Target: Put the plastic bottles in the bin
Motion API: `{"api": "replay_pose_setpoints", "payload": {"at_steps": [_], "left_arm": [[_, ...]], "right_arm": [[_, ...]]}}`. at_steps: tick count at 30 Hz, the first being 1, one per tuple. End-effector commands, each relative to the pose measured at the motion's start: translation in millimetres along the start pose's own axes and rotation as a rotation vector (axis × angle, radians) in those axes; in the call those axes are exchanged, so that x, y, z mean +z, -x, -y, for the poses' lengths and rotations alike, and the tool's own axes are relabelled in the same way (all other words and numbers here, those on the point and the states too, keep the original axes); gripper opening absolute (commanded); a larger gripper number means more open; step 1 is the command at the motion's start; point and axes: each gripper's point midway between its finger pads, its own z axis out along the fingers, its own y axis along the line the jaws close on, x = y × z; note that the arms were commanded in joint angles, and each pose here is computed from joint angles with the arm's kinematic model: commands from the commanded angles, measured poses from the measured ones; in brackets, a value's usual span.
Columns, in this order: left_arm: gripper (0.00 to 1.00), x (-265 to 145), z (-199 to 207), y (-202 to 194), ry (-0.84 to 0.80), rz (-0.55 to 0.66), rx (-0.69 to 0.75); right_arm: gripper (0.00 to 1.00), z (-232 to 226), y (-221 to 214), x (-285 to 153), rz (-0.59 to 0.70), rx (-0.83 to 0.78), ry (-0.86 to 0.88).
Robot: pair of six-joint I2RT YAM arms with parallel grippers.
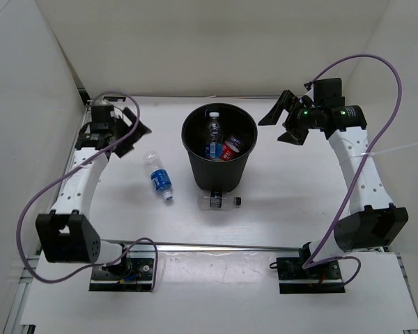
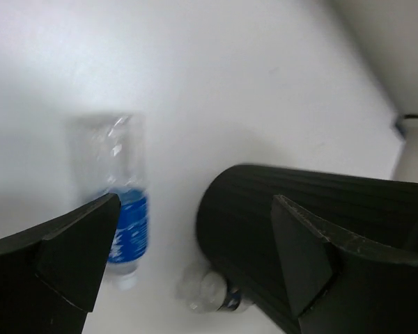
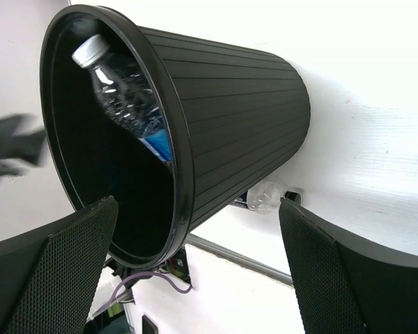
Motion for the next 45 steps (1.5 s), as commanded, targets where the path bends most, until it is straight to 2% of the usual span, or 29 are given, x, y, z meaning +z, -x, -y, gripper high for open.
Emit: {"api": "replay_pose_setpoints", "payload": {"at_steps": [1,6,10,14,17,23,24,28,29,30,31,34,38,43,45], "left_arm": [[1.00,24.3,-43.7,-62.6,0.107,-0.209,-0.076],[1.00,54.1,-59.5,-110.2,0.128,-0.401,-0.041],[1.00,68.1,-46.1,-131.7,0.111,-0.466,0.033],[1.00,78.7,-52.5,-151.9,0.148,-0.514,0.054],[1.00,85.4,-64.9,-173.9,0.191,-0.578,0.057],[1.00,93.9,-95.0,-196.9,0.279,-0.632,0.091],[0.98,93.8,-95.4,-196.9,0.276,-0.633,0.099],[0.59,97.9,-86.8,-195.1,0.250,-0.635,0.118],[0.44,97.1,-79.5,-188.2,0.232,-0.614,0.122],[0.38,97.6,-73.7,-180.2,0.222,-0.589,0.128],[0.35,95.4,-69.1,-175.7,0.214,-0.579,0.129],[0.33,86.5,-47.3,-147.2,0.189,-0.499,0.138],[0.31,59.3,-7.7,-72.3,0.172,-0.260,0.138],[0.35,-13.7,89.4,36.7,-0.051,0.074,0.141],[0.36,-29.0,120.1,48.3,-0.123,0.116,0.181]], "right_arm": [[1.00,-5.6,11.2,-3.5,0.036,-0.018,0.023],[1.00,-8.5,11.7,-2.0,0.019,-0.037,0.036],[1.00,-7.1,13.3,-3.2,0.020,-0.041,0.040],[1.00,-1.5,16.4,-5.3,0.026,-0.025,0.028],[1.00,2.9,16.2,-4.6,0.020,-0.023,0.026],[1.00,5.5,18.5,-11.5,0.036,-0.014,0.030],[1.00,7.8,16.8,-9.8,0.029,-0.010,0.025],[1.00,11.1,13.3,-8.3,0.016,-0.001,0.017],[1.00,11.1,13.3,-8.3,0.016,-0.001,0.017],[1.00,11.1,13.3,-8.3,0.016,-0.001,0.017],[1.00,9.8,12.4,-8.6,0.011,-0.001,0.024],[1.00,9.4,12.4,-8.6,0.011,0.008,0.024],[1.00,9.4,12.4,-8.6,0.011,0.009,0.024],[1.00,12.0,10.3,-6.6,0.003,0.014,0.019],[1.00,16.0,7.8,-2.5,-0.006,0.029,0.013]]}}
